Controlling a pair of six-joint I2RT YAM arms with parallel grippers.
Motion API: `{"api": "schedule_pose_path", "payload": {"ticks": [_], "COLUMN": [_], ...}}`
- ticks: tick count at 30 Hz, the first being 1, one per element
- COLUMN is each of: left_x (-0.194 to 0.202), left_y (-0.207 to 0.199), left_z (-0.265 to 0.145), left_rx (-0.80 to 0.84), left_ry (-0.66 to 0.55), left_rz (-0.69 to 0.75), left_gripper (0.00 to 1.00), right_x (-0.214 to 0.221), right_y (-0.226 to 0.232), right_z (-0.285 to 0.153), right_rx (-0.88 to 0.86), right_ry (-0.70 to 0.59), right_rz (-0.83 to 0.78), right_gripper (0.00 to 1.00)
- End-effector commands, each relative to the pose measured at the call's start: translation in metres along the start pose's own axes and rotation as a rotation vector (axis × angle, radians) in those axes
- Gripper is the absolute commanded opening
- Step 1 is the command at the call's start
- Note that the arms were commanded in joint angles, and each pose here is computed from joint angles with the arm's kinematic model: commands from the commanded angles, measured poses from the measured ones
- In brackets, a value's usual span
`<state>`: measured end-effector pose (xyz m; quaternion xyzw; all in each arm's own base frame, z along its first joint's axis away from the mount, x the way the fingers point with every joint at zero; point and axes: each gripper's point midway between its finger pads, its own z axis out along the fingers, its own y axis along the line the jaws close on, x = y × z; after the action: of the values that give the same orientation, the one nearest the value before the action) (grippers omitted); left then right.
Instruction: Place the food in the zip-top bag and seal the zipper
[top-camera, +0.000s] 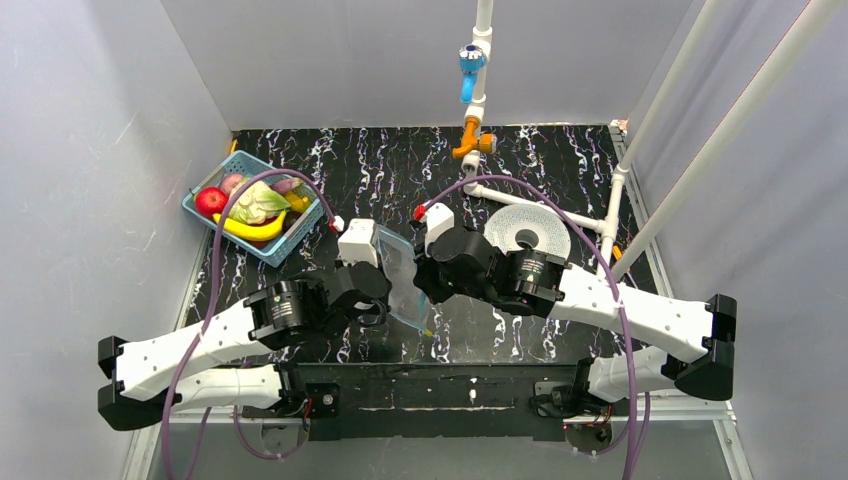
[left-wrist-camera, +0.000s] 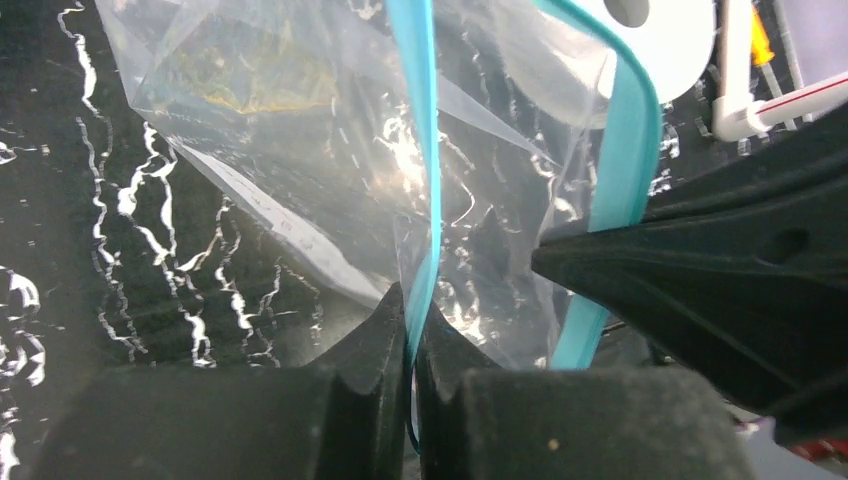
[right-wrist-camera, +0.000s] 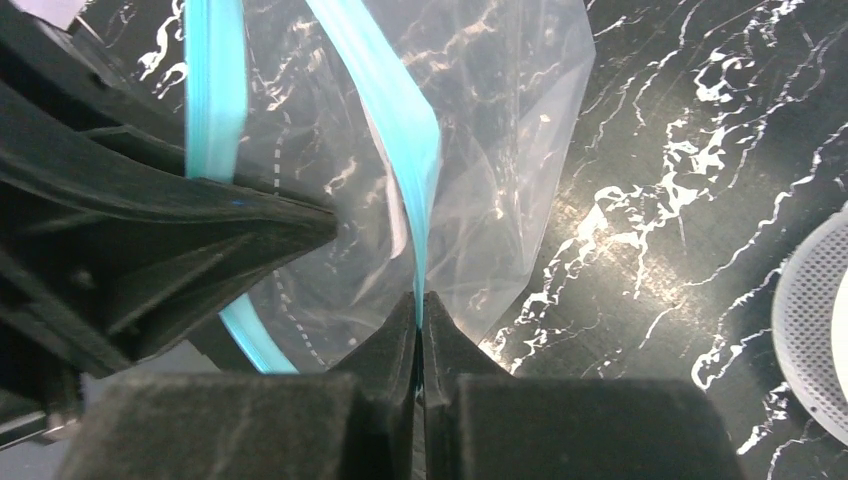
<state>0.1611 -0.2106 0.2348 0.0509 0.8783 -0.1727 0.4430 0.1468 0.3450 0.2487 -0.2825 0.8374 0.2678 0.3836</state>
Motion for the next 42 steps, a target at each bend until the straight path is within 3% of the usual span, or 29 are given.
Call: {"api": "schedule_pose_path", "payload": {"ticks": [1, 4, 9, 13, 15, 18, 20, 29, 34, 42], "left_x": [-0.007, -0.005, -0.006, -0.006, -0.004, -0.006, -0.011, -0.005, -0.006, 0.037], "left_y": [-0.003, -0.005, -0.005, -0.006, -0.009, -0.012, -0.018, -0.044, -0.064, -0.008], "left_z": [-0.008, -0.010, -0.012, -0.013, -0.009, -0.008, -0.004, 0.058, 0.076, 0.096], "left_rx": [0.069, 0.102, 0.119, 0.123, 0.123, 0.132, 0.168, 0.290, 0.369, 0.135], "left_ry": [-0.040, -0.043, -0.051, -0.049, -0.039, -0.045, -0.058, 0.111, 0.168, 0.263], "left_rz": [-0.028, -0.066, -0.093, -0.094, -0.076, -0.077, -0.095, -0.232, -0.260, -0.285], "left_gripper": [0.00, 0.00, 0.00, 0.00, 0.00, 0.00, 0.00, 0.00, 0.00, 0.00], "right_x": [-0.022, -0.029, -0.037, -0.043, -0.052, -0.056, -0.056, -0.036, -0.031, -0.008], "right_y": [-0.010, -0.016, -0.021, -0.020, -0.025, -0.039, -0.051, -0.102, -0.100, -0.082], "right_z": [-0.007, -0.007, -0.003, -0.001, -0.003, -0.012, -0.020, -0.058, -0.062, -0.013], "right_rx": [0.069, 0.109, 0.152, 0.161, 0.195, 0.262, 0.312, 0.492, 0.438, 0.385], "right_ry": [-0.071, -0.087, -0.098, -0.102, -0.123, -0.151, -0.175, -0.209, -0.235, -0.119], "right_rz": [-0.044, -0.079, -0.119, -0.141, -0.175, -0.198, -0.212, -0.217, -0.202, -0.243], "right_gripper": [0.14, 0.18, 0.37, 0.39, 0.34, 0.10, 0.02, 0.01, 0.01, 0.01]}}
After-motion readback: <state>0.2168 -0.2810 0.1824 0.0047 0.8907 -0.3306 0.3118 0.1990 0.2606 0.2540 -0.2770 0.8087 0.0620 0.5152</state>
